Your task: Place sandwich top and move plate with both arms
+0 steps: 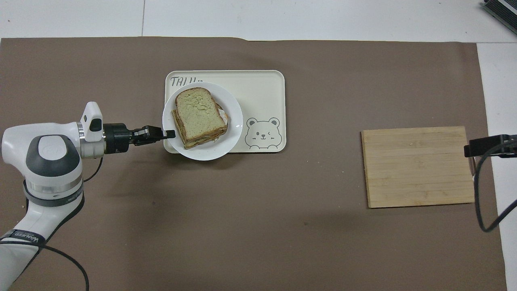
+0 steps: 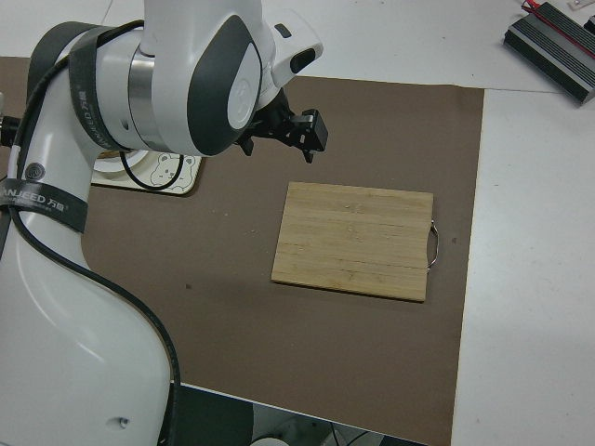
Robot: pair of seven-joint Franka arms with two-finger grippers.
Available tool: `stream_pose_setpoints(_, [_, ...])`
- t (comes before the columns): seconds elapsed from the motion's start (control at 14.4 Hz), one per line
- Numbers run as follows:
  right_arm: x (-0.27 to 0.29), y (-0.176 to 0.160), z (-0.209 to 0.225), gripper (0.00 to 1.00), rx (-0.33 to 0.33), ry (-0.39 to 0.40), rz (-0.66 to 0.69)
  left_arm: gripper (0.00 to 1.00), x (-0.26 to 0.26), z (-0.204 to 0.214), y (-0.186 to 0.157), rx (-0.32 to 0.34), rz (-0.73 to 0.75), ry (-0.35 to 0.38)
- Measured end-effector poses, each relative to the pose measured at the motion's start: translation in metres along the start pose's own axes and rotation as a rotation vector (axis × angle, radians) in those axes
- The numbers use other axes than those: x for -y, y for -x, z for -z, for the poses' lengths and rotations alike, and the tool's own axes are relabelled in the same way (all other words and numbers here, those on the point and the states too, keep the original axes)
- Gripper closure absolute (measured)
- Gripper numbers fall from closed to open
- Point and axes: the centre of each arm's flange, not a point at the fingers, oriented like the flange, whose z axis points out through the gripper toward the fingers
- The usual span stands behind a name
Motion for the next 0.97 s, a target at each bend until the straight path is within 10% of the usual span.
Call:
stream_pose_setpoints(0.28, [0.001, 0.000, 0.000, 0.00, 0.000, 0.000, 0.002, 0.88, -0.010, -0.015, 0.001, -0.023, -0.008, -0.023])
stream_pose_setpoints(0.97, [0.001, 0.000, 0.000, 0.00, 0.000, 0.000, 0.002, 0.01, -0.076, -0.025, -0.026, -0.058, -0.076, -0.265])
